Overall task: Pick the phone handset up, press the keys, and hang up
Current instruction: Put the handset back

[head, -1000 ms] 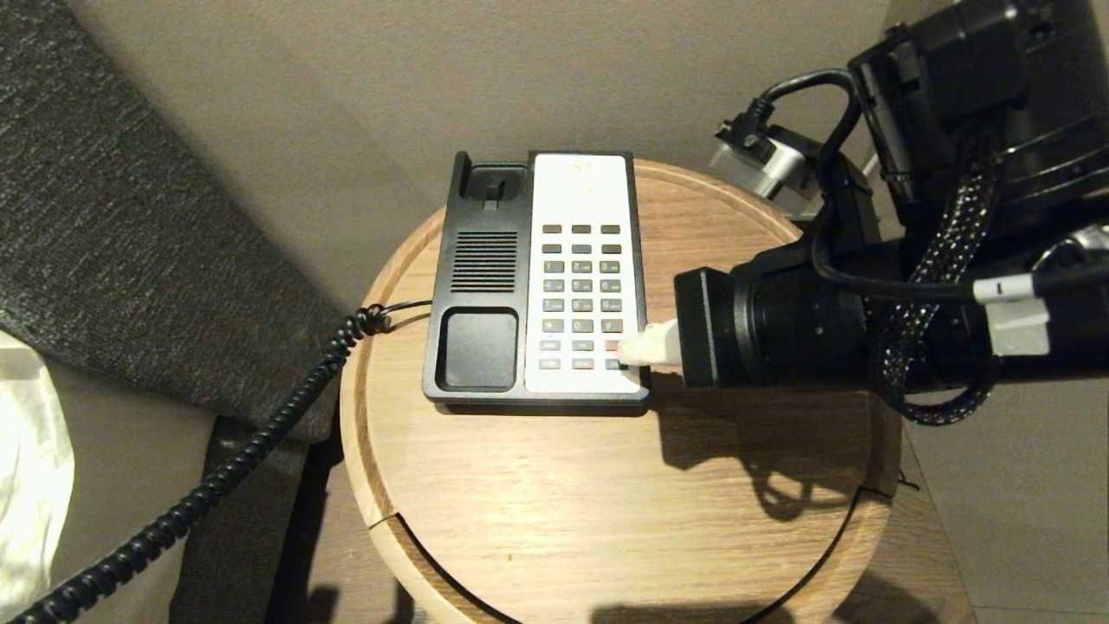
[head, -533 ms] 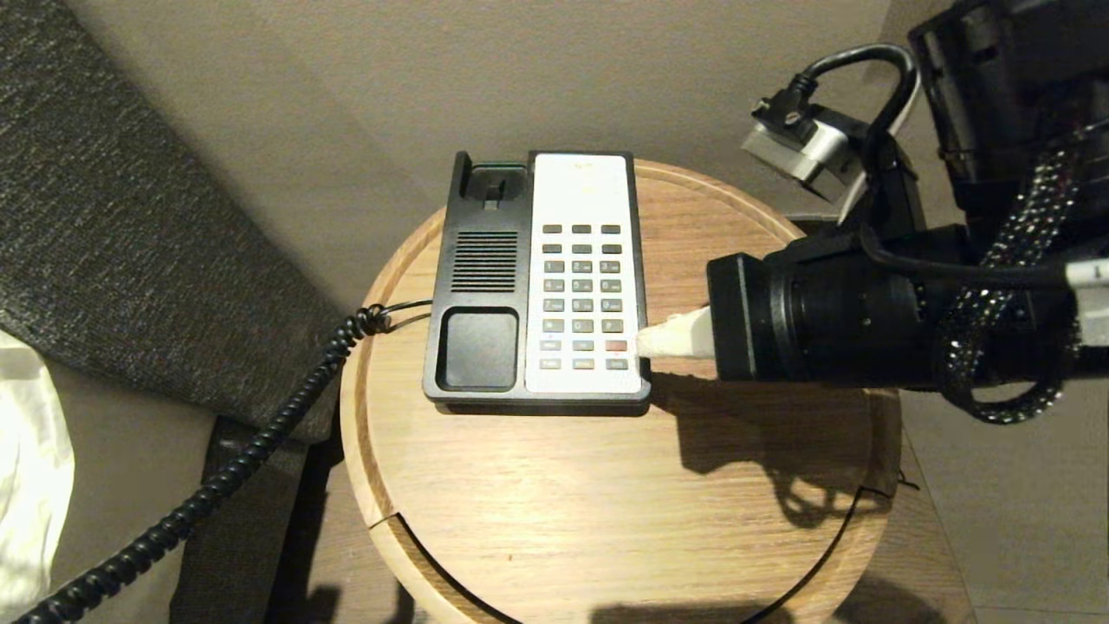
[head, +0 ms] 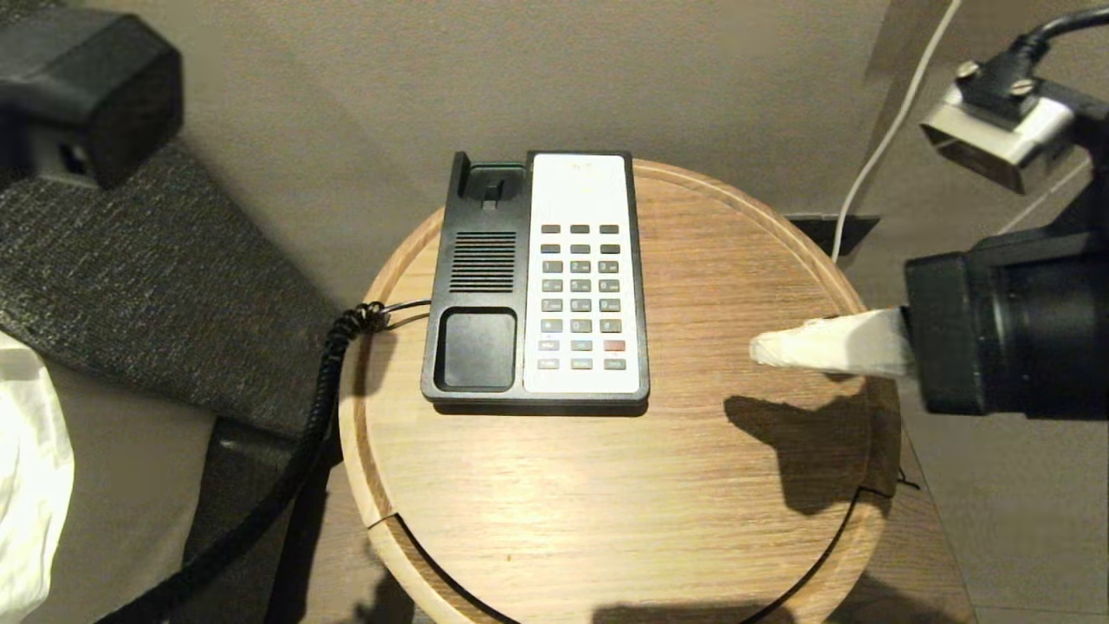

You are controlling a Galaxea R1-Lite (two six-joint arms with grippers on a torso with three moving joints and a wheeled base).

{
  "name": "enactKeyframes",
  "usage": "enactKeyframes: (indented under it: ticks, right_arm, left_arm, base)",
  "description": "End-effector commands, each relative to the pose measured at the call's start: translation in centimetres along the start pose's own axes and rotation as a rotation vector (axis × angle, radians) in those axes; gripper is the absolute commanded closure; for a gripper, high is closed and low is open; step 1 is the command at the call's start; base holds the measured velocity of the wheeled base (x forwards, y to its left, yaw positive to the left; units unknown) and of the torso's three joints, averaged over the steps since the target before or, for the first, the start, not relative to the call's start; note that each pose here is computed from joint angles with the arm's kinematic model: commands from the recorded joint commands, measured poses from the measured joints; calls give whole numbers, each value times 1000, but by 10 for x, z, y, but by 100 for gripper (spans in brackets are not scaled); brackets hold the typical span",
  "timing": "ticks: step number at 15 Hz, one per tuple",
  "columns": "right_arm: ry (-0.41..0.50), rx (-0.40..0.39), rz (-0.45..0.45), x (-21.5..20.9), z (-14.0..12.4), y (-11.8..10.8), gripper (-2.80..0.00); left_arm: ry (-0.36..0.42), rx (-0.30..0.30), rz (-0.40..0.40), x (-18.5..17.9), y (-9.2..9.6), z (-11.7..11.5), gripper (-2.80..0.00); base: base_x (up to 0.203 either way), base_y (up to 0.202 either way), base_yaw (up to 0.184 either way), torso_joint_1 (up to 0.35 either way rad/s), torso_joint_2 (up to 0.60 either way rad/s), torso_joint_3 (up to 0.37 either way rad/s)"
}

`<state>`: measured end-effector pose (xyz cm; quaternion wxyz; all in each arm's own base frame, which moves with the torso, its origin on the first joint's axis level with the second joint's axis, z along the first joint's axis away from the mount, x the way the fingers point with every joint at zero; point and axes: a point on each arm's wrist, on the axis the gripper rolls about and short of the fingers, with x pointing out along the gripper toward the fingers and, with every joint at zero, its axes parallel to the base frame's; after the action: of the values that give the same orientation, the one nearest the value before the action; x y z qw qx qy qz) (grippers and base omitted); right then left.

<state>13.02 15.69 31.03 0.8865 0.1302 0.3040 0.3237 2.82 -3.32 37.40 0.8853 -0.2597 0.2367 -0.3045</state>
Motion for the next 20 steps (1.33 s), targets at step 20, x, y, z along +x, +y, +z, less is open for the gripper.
enactKeyframes:
  ticks: [20]
  right_arm:
    - [-93, 23, -30, -130, -69, -51, 0]
  left_arm:
    - [-29, 421, 524, 203, -57, 12, 0]
  base:
    - [0, 0, 0, 0, 0, 0]
